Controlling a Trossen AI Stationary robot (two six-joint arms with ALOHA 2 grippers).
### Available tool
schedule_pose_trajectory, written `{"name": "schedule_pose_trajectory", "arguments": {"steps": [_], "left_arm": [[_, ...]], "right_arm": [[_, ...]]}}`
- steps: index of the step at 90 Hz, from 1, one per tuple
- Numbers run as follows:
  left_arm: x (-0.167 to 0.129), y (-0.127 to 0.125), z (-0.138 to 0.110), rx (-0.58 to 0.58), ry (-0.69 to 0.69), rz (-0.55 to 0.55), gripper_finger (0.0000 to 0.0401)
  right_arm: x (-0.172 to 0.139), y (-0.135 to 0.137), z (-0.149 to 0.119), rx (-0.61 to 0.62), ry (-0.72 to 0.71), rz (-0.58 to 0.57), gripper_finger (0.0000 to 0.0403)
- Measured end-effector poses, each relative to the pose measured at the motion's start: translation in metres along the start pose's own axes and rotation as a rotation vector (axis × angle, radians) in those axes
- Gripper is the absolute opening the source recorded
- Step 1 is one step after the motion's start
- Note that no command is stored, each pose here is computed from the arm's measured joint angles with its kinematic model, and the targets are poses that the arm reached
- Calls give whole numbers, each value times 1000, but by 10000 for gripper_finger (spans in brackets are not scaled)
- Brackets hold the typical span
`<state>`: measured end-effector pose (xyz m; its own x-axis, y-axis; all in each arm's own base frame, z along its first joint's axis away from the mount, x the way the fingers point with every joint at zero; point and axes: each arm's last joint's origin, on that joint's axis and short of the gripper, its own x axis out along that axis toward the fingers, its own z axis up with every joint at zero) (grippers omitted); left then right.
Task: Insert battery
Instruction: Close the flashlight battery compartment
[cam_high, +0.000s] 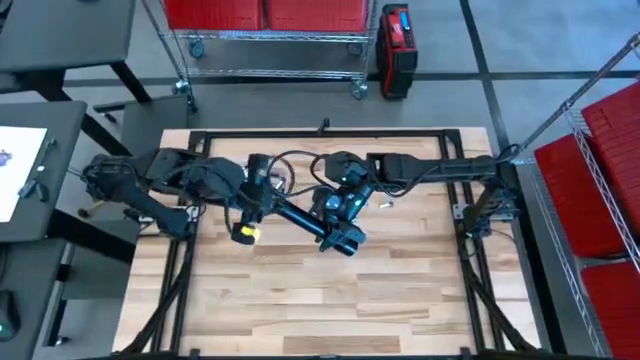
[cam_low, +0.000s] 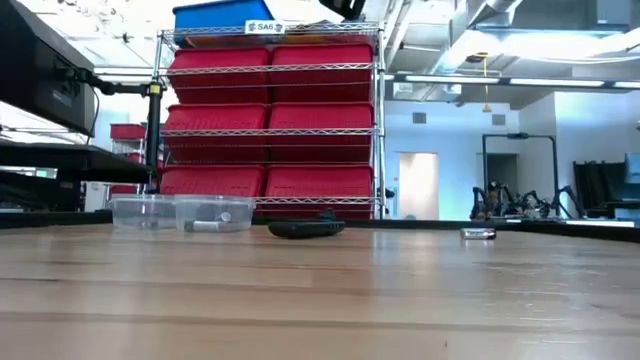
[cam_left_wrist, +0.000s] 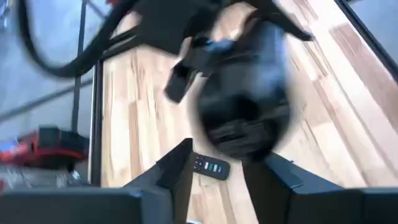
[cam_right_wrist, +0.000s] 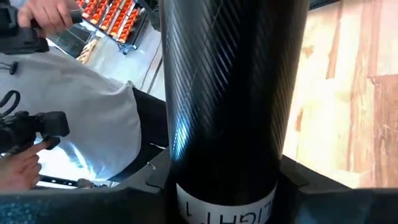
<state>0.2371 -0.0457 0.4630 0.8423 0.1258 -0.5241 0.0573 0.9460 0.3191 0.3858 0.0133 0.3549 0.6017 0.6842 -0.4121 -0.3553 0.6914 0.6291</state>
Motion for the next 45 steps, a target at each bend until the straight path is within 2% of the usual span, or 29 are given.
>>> {"name": "schedule_pose_trajectory", "arguments": {"steps": [21, 34, 45], "left_arm": [[-26, 12, -7, -283, -35, -7, 208], [-45, 17, -9, -447, -92, -11, 213], [-55, 20, -12, -538, -107, -10, 211]], "right_arm": [[0, -1, 0, -32, -10, -32, 133], [0, -3, 1, -77, -33, -123, 133], [0, -7, 2, -133, -64, -265, 133]]}}
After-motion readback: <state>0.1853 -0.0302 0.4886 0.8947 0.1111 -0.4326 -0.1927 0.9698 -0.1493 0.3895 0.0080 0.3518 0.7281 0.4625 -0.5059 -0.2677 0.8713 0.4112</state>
